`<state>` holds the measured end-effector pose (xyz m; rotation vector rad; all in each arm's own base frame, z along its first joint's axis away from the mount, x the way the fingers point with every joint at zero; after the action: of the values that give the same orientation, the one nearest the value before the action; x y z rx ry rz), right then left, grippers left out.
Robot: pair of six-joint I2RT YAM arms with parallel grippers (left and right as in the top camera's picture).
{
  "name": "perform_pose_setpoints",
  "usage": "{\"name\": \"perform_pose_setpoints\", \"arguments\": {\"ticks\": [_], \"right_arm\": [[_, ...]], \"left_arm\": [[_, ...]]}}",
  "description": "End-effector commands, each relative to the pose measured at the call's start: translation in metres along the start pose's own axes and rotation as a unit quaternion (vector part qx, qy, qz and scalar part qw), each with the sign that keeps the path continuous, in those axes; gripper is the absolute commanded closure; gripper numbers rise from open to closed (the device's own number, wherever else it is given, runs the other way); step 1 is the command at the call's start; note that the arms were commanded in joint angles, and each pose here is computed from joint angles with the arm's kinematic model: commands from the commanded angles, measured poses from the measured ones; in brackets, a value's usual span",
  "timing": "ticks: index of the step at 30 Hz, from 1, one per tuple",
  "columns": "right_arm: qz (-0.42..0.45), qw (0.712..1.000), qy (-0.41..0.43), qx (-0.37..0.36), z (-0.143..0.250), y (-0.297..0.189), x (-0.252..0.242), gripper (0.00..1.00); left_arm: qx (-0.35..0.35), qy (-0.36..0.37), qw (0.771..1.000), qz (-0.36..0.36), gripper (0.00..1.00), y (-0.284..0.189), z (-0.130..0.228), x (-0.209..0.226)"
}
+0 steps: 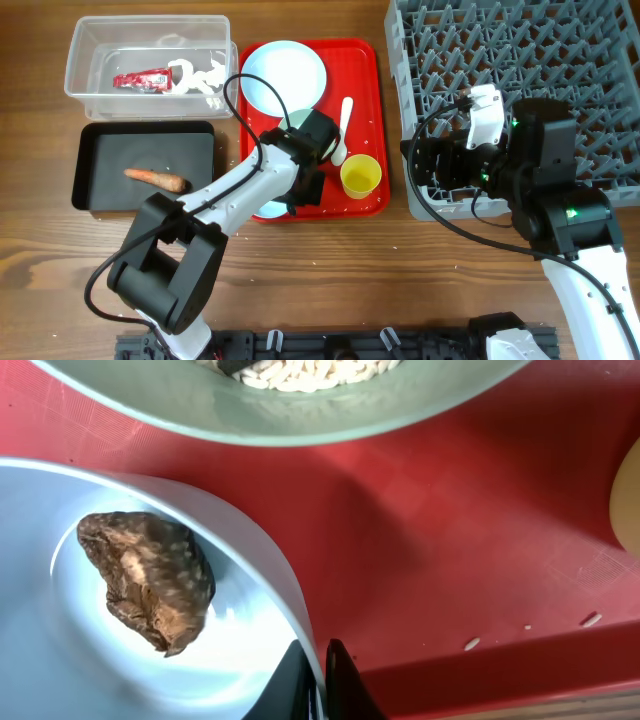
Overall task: Sort waste into correct bins and load items into the dishwasher rack
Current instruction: 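Grasp the brown scrap from the blue bowl and drop it on the black tray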
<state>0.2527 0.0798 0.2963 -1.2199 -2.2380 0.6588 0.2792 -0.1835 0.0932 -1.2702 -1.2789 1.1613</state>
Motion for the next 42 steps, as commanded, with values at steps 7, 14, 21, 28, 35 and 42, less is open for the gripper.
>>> {"name": "perform_pose_setpoints", "arguments": {"ticks": [7,14,21,28,35,42], "right_arm": [[-0.008,1.0,-0.004,-0.017,-0.009,-0.003,0.003,0.0],[-0.008,1.0,-0.006,-0.018,-0.01,-0.003,0.003,0.0],[-0.008,1.0,-0.008,-0.021,-0.011,-0.003,0.003,0.0],[-0.015,0.999,-0.013,-0.033,-0.015,-0.003,0.004,0.0],[-0.015,0.999,-0.015,-0.038,-0.017,-0.003,0.004,0.0],[-0.014,0.999,-0.017,-0.043,-0.019,-0.003,0.004,0.0]], "left_arm": [[-0.099,-0.075,0.99,0.062,0.96,-0.088,-0.026,0.028],[-0.154,-0.275,0.943,0.109,0.96,-0.129,-0.056,0.154],[-0.082,-0.357,0.863,0.349,0.96,-0.1,-0.064,0.248],[-0.079,-0.362,0.706,0.603,0.96,-0.088,-0.074,0.292],[-0.077,-0.378,0.616,0.687,0.96,-0.101,-0.067,0.318],[-0.061,-0.393,0.607,0.688,0.96,-0.101,-0.067,0.318]]}}
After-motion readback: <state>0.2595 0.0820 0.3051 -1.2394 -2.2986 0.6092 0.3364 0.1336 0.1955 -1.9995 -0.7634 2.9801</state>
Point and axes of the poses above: each gripper's point midway between its finger pads, its own y axis out along the fingers, its own x axis along the line the jaws close on, z = x × y, the point moved 7 cm from there along -y, back along the fingers, and after that the axes turned 12 degrees about -y, right-handed, at the moved point
